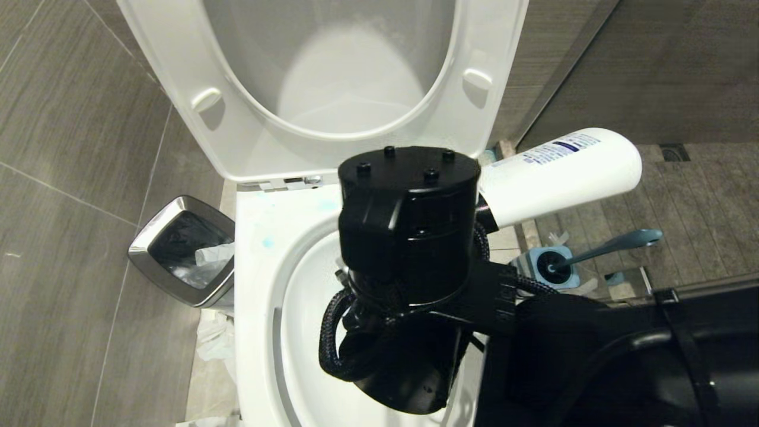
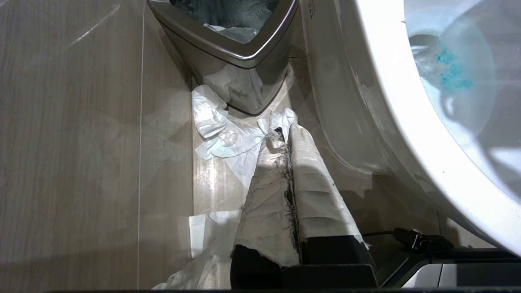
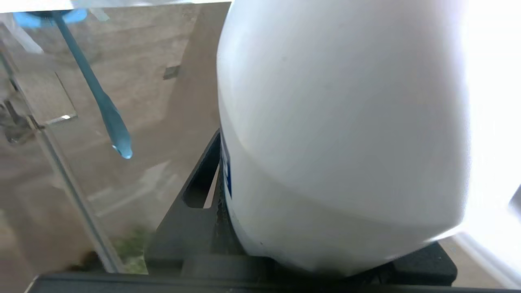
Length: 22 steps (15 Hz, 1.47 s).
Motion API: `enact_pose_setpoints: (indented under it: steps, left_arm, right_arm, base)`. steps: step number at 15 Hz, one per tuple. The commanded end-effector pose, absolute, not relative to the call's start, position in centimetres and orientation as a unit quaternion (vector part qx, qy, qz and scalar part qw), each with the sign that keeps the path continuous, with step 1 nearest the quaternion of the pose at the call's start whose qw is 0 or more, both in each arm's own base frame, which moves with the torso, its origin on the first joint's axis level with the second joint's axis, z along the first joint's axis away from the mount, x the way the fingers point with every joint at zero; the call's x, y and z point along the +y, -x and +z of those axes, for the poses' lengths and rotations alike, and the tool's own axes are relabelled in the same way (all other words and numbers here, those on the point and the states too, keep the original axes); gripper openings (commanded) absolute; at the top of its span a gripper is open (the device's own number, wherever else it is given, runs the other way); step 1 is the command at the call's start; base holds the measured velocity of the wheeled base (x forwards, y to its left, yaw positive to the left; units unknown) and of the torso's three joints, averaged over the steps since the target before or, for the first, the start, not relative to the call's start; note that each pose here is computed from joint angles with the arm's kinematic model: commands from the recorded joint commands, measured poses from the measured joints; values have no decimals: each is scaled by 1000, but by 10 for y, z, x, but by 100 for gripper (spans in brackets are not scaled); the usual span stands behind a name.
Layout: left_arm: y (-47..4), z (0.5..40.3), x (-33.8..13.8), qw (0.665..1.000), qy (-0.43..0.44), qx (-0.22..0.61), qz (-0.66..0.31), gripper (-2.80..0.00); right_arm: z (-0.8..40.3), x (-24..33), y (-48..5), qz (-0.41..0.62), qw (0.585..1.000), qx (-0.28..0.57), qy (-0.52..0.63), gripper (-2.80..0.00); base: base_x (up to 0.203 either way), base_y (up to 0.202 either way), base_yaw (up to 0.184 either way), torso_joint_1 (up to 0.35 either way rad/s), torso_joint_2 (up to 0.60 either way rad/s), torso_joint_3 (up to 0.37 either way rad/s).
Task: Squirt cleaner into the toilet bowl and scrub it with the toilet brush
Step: Pour in the cleaning agent, then place the cleaning agent on the floor
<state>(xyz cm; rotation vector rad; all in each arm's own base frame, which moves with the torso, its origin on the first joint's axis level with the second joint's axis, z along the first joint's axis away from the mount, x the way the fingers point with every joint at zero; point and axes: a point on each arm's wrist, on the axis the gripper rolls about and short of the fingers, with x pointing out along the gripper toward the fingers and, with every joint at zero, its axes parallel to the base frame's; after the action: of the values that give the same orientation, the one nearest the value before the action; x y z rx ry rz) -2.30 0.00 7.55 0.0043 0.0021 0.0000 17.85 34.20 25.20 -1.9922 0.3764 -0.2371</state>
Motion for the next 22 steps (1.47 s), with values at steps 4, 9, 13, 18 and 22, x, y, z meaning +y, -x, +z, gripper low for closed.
enact_pose_setpoints:
  steps: [4,9,13,18,22]
  left_arm:
    - [23,75,0,1000,-2,2,-1,-280]
    - [23,75,0,1000,-2,2,0,-280]
    - [23,75,0,1000,-2,2,0,-280]
    - [23,75,0,1000,-2,2,-1,-280]
    - [23,75,0,1000,-2,2,0,-280]
  right_arm:
    - [275,326,-172,-121,600,149,777,-280]
    - [298,313,-169,-143,686,133,700,-280]
    - [309,305,-164,-163,766,113,612,-280]
    - [330,305,-159,-180,858,79,475,-280]
    - [371,302,-150,-181,899,58,394,-280]
  base:
    - [0,0,0,0,0,0]
    - [0,0,0,0,0,0]
    - [0,0,0,0,0,0]
    - [0,0,0,0,0,0]
    - [0,0,0,0,0,0]
